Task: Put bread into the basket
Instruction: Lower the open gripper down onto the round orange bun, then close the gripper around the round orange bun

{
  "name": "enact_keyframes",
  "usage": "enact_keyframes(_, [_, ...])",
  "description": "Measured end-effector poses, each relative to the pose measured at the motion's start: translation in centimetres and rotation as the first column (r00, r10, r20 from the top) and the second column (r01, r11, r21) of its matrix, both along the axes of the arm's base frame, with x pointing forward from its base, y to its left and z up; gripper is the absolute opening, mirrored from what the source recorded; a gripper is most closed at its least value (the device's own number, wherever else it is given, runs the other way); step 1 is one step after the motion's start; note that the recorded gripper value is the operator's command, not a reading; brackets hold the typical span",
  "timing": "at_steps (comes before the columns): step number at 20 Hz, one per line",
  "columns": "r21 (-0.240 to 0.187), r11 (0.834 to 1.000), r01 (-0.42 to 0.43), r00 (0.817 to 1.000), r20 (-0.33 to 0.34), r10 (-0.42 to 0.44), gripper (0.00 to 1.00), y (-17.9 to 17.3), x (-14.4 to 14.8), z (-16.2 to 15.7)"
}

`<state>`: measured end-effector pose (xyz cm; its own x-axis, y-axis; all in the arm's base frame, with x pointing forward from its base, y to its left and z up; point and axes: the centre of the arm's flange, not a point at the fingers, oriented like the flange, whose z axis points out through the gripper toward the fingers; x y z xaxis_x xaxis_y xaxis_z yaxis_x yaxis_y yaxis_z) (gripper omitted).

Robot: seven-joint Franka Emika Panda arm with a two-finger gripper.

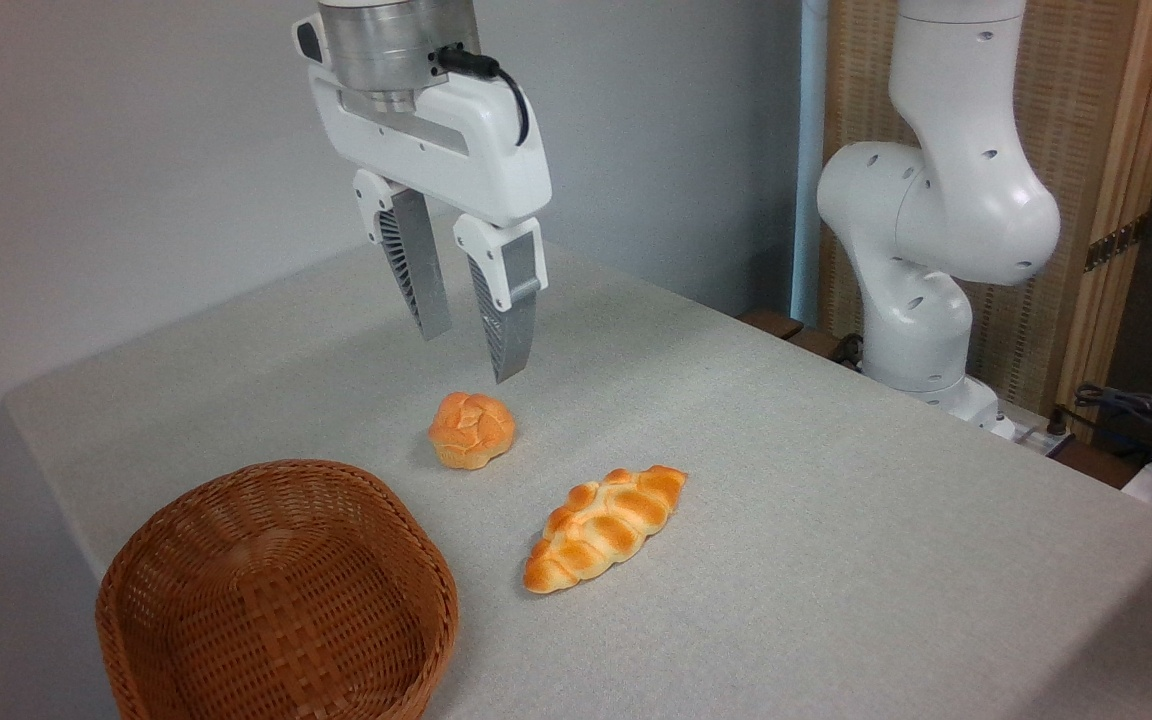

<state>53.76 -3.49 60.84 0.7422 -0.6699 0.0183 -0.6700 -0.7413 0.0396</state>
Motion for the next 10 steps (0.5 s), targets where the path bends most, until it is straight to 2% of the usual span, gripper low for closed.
enact_keyframes(4, [0.002, 0.997, 0.073, 0.997, 0.005, -0.073, 1.0, -4.3, 0.7, -2.7])
enact_keyframes(10, [0.005, 0.985, 0.174, 0.985, -0.014, -0.174, 1.0, -10.1, -0.6, -10.1])
